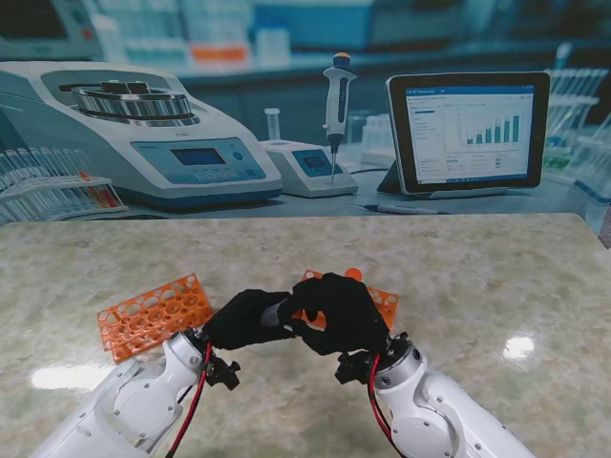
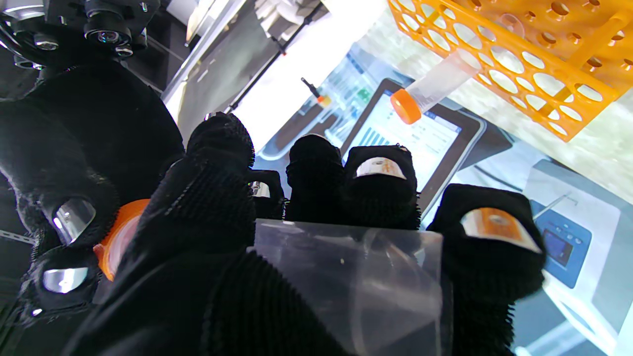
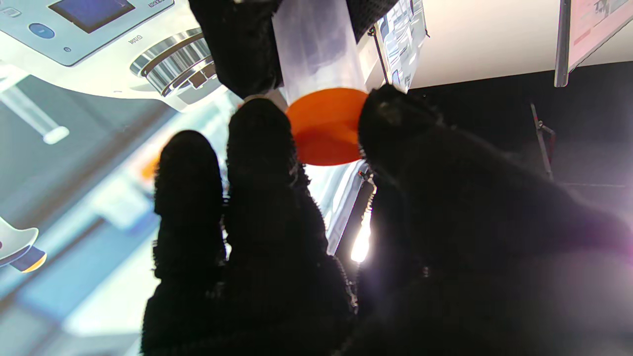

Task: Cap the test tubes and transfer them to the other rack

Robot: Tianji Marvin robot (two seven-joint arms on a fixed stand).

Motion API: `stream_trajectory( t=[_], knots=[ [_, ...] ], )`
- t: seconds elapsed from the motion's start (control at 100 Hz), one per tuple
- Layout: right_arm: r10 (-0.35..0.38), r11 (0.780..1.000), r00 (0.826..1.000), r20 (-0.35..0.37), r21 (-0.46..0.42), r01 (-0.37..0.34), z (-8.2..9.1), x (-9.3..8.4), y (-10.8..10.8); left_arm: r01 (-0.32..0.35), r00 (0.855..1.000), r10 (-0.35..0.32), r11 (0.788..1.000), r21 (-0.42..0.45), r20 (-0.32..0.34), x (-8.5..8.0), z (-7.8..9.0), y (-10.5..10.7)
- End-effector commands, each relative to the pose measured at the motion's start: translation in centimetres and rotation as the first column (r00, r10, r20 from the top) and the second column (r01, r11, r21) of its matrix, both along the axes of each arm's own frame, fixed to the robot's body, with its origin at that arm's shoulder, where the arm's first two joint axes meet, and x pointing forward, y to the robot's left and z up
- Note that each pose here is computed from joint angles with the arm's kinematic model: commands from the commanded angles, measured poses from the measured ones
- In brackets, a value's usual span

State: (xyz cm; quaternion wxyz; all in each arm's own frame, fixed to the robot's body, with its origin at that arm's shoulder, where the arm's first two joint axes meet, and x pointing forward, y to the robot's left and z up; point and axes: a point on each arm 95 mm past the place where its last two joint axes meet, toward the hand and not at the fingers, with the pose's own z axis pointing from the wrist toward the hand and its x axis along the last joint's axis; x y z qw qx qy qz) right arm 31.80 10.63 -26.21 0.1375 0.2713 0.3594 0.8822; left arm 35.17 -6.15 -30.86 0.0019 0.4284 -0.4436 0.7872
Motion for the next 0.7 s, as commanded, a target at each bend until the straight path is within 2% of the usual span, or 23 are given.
stream_trajectory(
  t=[0.0, 0.28, 0.69],
  knots=[
    [0.002, 1.0, 1.0, -0.025, -0.007, -0.002, -0.7, -0.3, 0.2, 0.014, 1.0, -0.014, 1.0, -0.017, 0.019, -0.19, 0.76, -0.53],
    [0.009, 1.0, 1.0, -0.026, -0.007, -0.009, -0.57, -0.17, 0.18, 0.015, 1.0, -0.015, 1.0, -0.015, 0.016, -0.22, 0.77, -0.55],
    [0.061, 0.998, 0.998, -0.008, -0.005, -0.061, -0.27, -0.06, 0.23, 0.019, 1.0, -0.019, 1.0, -0.007, 0.007, -0.16, 0.71, -0.73]
  ],
)
